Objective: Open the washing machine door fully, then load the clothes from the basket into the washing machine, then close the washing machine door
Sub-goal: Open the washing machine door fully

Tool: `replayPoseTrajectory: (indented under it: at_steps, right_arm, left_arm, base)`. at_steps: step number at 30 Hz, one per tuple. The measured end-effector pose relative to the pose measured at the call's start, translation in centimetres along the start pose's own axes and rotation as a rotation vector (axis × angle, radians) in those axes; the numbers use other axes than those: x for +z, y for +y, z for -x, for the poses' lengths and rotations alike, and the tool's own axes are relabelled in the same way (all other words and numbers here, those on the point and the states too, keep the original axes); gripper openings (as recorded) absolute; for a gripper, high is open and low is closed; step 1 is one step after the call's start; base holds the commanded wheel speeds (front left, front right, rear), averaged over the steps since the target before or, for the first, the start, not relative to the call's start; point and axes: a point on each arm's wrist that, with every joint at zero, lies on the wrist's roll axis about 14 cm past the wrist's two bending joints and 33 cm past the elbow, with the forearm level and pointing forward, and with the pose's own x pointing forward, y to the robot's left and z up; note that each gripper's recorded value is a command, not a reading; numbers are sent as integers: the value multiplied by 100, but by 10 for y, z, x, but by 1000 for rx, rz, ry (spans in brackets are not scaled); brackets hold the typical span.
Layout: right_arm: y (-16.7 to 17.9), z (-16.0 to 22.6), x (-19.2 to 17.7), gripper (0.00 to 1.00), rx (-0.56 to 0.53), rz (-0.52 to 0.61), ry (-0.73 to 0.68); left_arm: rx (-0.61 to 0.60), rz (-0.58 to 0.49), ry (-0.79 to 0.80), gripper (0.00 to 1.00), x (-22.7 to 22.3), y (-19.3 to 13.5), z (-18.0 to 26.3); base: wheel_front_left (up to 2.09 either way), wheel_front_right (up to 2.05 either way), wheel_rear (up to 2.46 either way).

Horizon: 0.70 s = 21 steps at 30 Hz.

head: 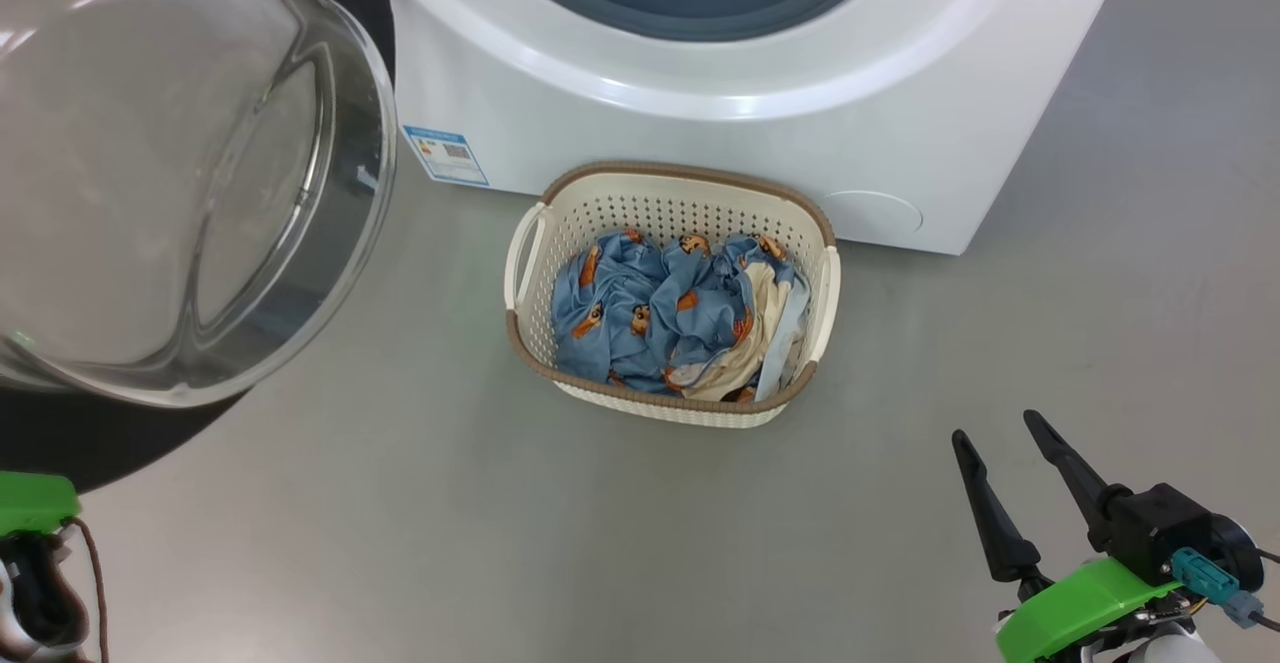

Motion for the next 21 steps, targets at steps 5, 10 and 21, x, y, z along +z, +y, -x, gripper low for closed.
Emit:
replayPoseTrajectory:
  at_steps: [5,10,21]
  right_arm:
    - [2,3,9,100,-11,-7,-23]
    - [4,8,20,100,-20,-8,-51]
    - [-4,30,32,100,-70,0,-78]
  left_arm:
    - [-54,-3,-61,0,18,-11,8]
    - [-126,-18,-98,0,29,-25,24]
    - [-383,17,-87,0,24,-97,58]
  base:
    - [0,0,0]
    - [0,0,0]
    - [0,0,0]
